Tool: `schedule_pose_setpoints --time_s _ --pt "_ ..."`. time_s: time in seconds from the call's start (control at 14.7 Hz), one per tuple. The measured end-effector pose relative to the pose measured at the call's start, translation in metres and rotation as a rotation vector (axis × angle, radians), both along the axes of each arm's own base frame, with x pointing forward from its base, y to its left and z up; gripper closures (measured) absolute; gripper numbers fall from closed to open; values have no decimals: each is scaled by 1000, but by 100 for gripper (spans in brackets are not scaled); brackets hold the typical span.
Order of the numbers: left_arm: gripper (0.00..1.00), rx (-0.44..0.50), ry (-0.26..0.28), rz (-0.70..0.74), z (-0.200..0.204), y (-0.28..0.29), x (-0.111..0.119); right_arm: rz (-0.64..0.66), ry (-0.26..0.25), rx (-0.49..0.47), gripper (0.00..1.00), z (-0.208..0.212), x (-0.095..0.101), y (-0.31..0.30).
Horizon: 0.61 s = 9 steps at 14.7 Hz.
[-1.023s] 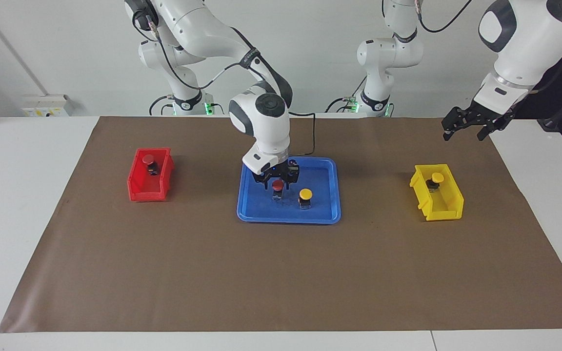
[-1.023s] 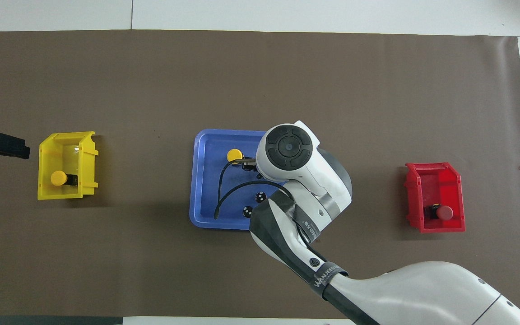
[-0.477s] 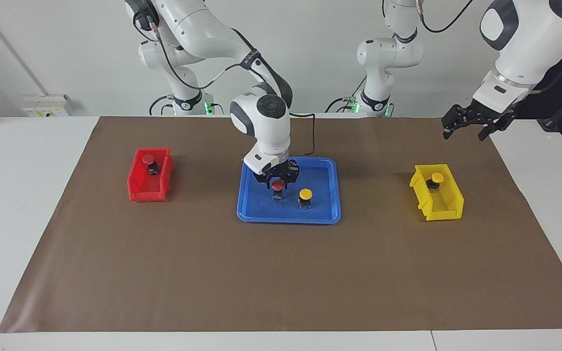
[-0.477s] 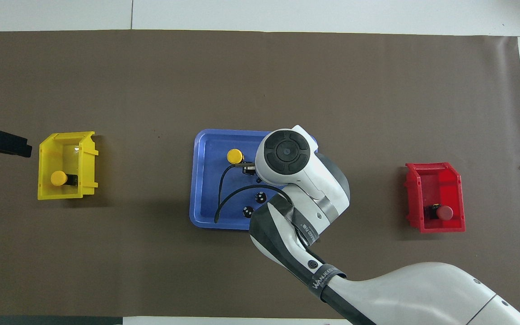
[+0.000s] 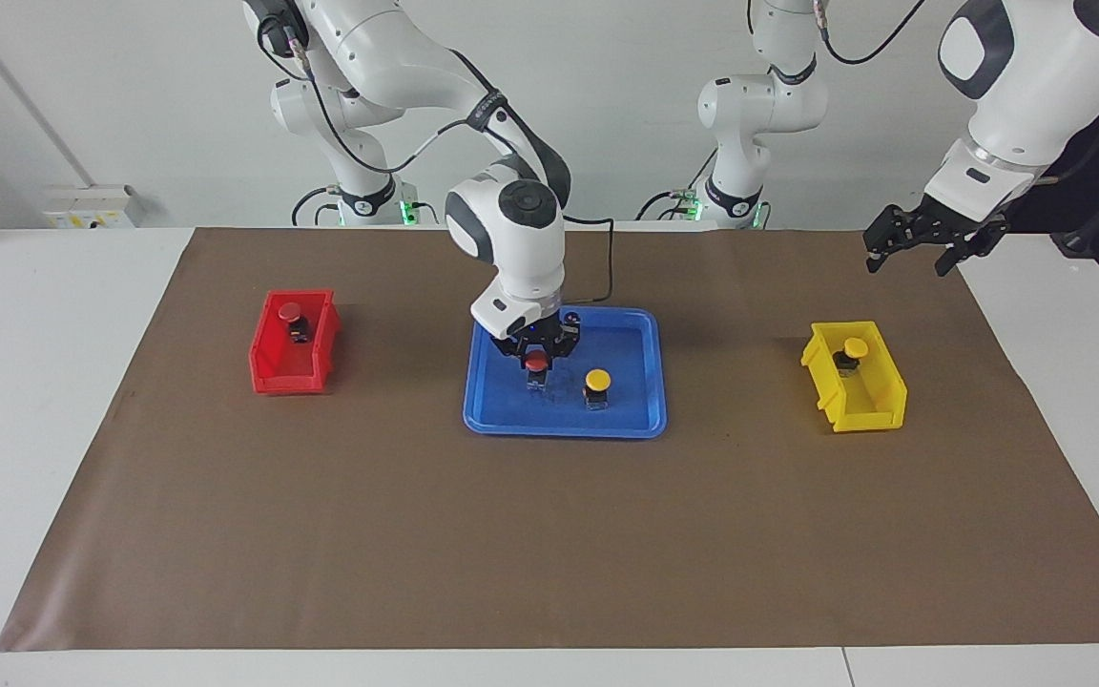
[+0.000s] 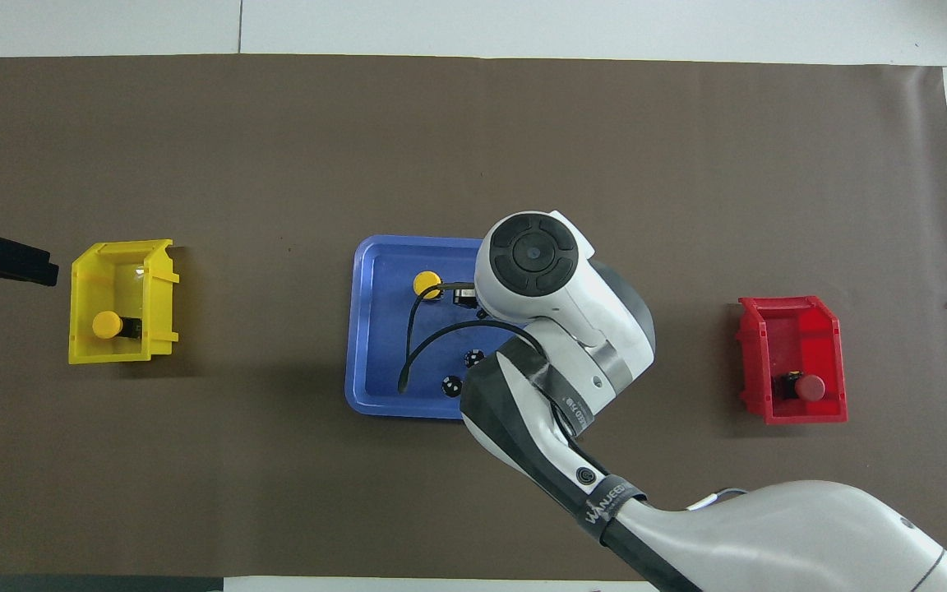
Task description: Sort red and yellow buttons by color
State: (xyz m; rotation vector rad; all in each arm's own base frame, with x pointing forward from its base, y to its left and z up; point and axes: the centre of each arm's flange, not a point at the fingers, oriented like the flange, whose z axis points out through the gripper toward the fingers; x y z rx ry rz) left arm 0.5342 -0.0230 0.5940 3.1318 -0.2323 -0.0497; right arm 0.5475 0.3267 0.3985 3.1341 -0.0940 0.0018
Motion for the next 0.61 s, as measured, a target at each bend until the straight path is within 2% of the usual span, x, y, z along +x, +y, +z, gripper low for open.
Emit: schedule_pose_setpoints --time_s 0.14,0.27,0.48,0.61 --pt "0 -13 -31 57 -16 -39 4 21 -13 -25 59 44 22 -61" --pt "0 -25 -69 117 -46 -109 1 48 9 -66 59 70 30 -134" --pt "0 -44 -83 182 -94 -210 -12 86 40 -98 59 80 20 -233" --pt "0 -60 -97 221 -129 -265 -17 112 73 -53 59 73 6 -289"
